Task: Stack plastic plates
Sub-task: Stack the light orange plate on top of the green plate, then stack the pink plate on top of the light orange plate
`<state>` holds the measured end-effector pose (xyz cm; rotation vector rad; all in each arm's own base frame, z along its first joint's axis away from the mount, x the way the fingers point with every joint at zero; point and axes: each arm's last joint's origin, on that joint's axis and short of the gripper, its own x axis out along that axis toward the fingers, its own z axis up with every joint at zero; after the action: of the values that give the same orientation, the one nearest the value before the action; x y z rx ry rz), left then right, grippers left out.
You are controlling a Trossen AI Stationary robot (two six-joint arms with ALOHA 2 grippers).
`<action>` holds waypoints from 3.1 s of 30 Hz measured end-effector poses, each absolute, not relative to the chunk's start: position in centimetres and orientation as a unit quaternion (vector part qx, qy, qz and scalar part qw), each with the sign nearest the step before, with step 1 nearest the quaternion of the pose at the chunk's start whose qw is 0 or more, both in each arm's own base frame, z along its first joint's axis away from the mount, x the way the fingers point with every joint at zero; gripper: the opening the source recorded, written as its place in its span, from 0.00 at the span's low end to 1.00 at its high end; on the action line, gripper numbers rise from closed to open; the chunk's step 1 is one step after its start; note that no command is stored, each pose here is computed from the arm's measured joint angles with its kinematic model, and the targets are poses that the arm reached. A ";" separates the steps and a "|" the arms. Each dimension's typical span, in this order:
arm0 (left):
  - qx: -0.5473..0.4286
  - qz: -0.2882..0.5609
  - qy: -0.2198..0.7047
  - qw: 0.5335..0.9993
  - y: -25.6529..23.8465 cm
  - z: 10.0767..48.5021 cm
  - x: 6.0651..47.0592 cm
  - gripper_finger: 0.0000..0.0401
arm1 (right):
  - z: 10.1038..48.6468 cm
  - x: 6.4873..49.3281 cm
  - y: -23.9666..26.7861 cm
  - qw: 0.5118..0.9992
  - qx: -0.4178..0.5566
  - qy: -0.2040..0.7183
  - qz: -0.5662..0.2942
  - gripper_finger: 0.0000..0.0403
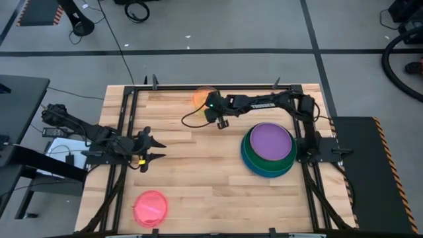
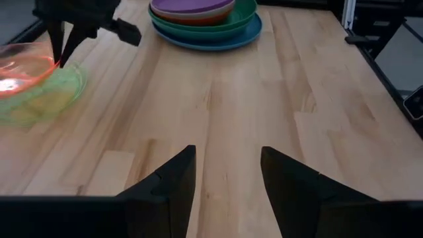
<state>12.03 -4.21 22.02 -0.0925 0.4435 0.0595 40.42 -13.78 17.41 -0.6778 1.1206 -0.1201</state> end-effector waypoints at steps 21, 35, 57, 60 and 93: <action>-0.148 -0.014 0.326 0.933 -8.9 21.7 15.1 0.44 | 16.2 40.5 -11.0 0.714 -0.378 0.584 -0.072 0.30; -0.249 0.136 0.575 0.767 -16.1 17.2 13.0 0.44 | 25.6 38.2 1.5 0.850 -0.260 0.458 -0.010 0.35; -0.389 0.078 0.596 0.698 -16.9 13.5 9.4 0.44 | 25.9 36.1 11.5 0.853 -0.308 0.421 0.017 0.35; -0.385 0.079 0.601 0.696 -16.8 13.5 9.4 0.42 | 25.9 36.2 11.3 0.852 -0.310 0.421 0.007 0.35; -0.545 0.089 0.554 0.623 -21.2 12.5 12.3 0.36 | 25.9 36.5 10.5 0.855 -0.297 0.426 0.004 0.35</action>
<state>12.33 -21.20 12.53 -1.2503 1.2722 0.2052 36.46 10.45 25.89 -0.6240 0.8955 0.0091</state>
